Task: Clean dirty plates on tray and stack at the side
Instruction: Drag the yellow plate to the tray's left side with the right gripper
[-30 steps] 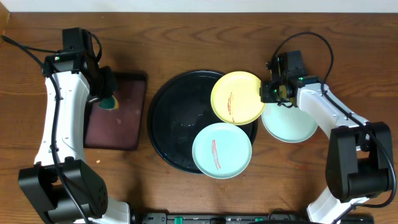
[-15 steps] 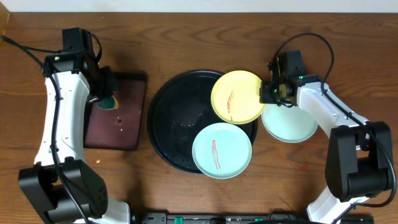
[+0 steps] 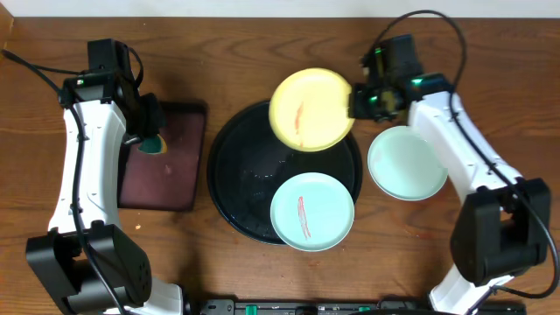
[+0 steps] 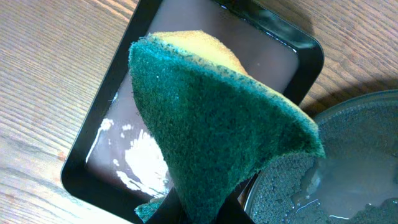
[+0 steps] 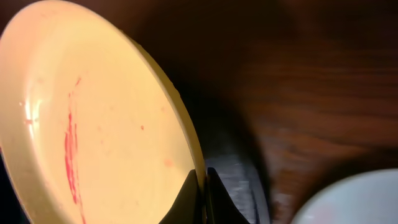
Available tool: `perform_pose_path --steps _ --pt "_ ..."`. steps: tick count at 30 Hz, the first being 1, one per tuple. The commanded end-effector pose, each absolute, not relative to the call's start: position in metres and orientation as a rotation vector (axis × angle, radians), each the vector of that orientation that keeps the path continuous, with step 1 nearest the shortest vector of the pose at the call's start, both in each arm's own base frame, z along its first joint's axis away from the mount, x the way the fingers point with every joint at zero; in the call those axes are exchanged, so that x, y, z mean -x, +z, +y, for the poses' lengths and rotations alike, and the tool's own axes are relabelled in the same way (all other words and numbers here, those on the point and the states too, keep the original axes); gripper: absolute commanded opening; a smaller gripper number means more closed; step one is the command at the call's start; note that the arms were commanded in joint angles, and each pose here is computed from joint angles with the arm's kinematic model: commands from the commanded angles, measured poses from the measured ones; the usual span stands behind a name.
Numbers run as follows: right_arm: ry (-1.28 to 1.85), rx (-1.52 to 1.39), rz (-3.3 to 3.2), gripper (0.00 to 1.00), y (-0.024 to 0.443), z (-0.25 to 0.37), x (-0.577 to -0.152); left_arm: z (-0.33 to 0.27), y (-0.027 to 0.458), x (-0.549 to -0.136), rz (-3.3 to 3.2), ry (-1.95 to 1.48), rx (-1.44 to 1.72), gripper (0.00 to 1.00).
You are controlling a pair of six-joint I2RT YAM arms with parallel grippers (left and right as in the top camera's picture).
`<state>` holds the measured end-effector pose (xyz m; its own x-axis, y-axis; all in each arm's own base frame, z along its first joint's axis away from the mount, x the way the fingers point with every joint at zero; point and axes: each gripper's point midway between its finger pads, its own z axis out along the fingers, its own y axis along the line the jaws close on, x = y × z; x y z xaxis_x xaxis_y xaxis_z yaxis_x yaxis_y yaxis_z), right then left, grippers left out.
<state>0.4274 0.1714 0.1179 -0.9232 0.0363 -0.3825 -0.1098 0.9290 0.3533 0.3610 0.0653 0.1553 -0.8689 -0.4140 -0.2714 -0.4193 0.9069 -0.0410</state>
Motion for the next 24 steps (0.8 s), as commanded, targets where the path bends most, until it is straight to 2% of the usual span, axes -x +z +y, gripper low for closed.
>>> perform_pose_path --steps 1,10,16,24 --pt "0.544 0.119 2.729 0.01 0.105 0.204 -0.418 0.067 0.152 -0.359 2.81 0.04 0.608 0.07" --pt "0.54 0.228 2.829 0.01 0.057 0.24 -0.4 0.067 0.152 -0.359 2.81 0.04 0.608 0.07" --pt "0.598 0.246 2.85 0.01 0.045 0.249 -0.397 0.063 0.152 -0.358 2.817 0.032 0.604 0.08" --pt "0.593 0.242 2.874 0.01 0.016 0.255 -0.4 0.028 0.153 -0.364 2.833 0.011 0.48 0.07"
